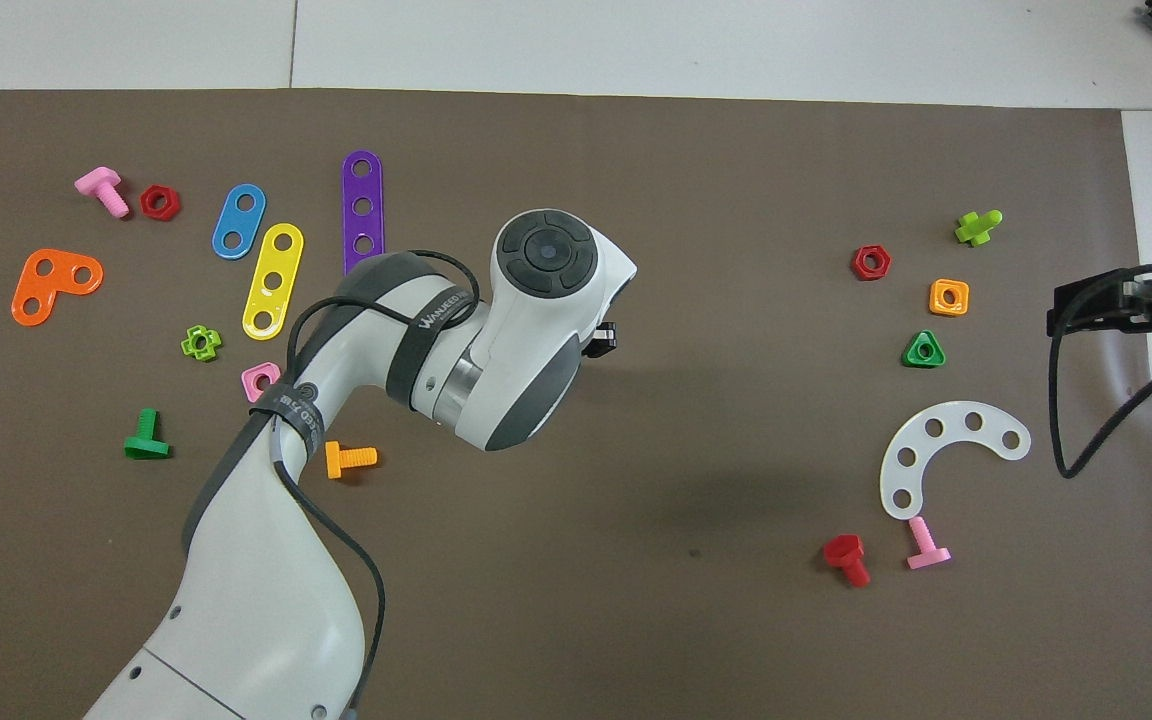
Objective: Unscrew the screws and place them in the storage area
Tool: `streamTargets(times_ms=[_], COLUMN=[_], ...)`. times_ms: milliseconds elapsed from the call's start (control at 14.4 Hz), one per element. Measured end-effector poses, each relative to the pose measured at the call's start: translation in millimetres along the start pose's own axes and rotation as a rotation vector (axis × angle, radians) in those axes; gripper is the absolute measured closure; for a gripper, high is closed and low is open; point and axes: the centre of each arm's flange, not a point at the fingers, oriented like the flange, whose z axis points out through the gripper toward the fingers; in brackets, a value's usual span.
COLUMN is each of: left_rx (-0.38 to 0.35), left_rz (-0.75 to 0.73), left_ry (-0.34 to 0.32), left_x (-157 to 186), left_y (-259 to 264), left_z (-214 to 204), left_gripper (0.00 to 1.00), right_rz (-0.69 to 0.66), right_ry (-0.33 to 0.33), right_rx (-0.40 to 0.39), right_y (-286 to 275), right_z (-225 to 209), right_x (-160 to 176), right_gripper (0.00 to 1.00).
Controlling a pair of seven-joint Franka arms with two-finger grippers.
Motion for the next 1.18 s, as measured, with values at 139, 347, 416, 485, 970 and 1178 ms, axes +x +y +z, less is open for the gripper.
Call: streamTargets(times_ms=[139,347,416,485,970,1178], left_rx=[-0.013,-0.020,-0.021,-0.020,-0.015,-0.015], left_rz=[-0.029,-0.053,-0.043,-0.032,0.115,0.175], left_ry=[0.005,0.015,0.015,0.013,-0.012,-0.023], left_x=[13.5,37.0,45.4,53.2,63.5,50.8], left_y=[-12.4,-45.4,-59.8,-74.9,-194.4,-230.4], left_z=[-19.0,-27.6,-27.8,-27.1,38.6,60.8], left_gripper=[0.52,0.52,0.52,0.52,0.52,0.52], right_rz=[0.000,0.000,0.000,0.000,0.001,0.020], right_ry=[0.000,0.000,0.000,0.000,0.000,-0.001], right_rx=[0.000,0.000,0.000,0.000,0.000,0.000], right_y=[0.0,0.0,0.0,0.0,0.3,10.7], right_z=[0.0,0.0,0.0,0.0,0.0,0.4], right_x=[0.0,0.0,0.0,0.0,0.0,1.0], right_gripper=[0.00,0.00,0.00,0.00,0.00,0.00])
